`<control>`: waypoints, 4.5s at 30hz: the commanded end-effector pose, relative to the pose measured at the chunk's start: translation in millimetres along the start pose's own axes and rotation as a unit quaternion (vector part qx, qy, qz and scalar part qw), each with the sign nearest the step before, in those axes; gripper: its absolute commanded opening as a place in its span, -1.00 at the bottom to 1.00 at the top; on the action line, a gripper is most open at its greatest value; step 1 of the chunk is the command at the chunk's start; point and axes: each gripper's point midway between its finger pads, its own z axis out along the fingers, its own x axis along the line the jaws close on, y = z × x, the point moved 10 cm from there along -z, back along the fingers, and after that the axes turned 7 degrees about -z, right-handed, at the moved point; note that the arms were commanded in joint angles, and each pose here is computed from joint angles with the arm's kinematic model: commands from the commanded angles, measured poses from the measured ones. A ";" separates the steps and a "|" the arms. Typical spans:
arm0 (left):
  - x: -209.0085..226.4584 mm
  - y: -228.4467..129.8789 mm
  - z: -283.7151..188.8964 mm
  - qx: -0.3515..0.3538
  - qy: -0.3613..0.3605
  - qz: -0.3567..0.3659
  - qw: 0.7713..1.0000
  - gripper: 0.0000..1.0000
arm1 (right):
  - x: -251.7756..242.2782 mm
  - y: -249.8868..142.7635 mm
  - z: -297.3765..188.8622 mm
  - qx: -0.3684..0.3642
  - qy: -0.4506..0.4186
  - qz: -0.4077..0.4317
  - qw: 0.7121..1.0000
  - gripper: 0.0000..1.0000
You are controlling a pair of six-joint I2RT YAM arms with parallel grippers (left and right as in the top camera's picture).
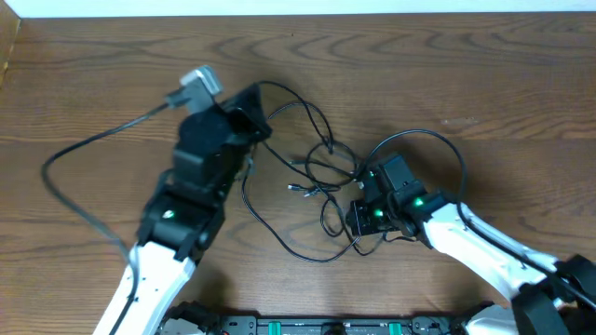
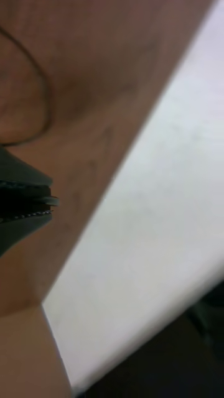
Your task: Untangle cables
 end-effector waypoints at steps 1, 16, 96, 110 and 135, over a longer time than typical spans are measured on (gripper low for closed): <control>-33.1 49.6 -40.1 -0.082 -0.060 0.021 0.995 -0.85 | -12.3 3.4 7.3 -0.018 -0.071 0.028 0.997 -0.97; 11.6 68.3 -32.6 0.037 -0.040 0.052 0.997 -0.85 | -105.3 -1.2 -31.9 -0.061 -0.292 0.261 0.918 -0.98; -8.8 39.7 -11.8 0.254 -0.334 0.151 0.895 -0.85 | -75.3 66.0 -67.0 -0.249 -0.115 0.018 0.962 0.86; -8.8 39.7 -11.8 0.254 -0.334 0.151 0.895 -0.85 | -102.0 71.3 -39.5 -0.227 -0.197 -0.010 0.954 0.80; -8.8 39.6 -11.9 0.254 -0.335 0.151 0.895 -0.85 | -119.5 63.6 -26.1 -0.192 -0.209 0.012 0.959 -0.53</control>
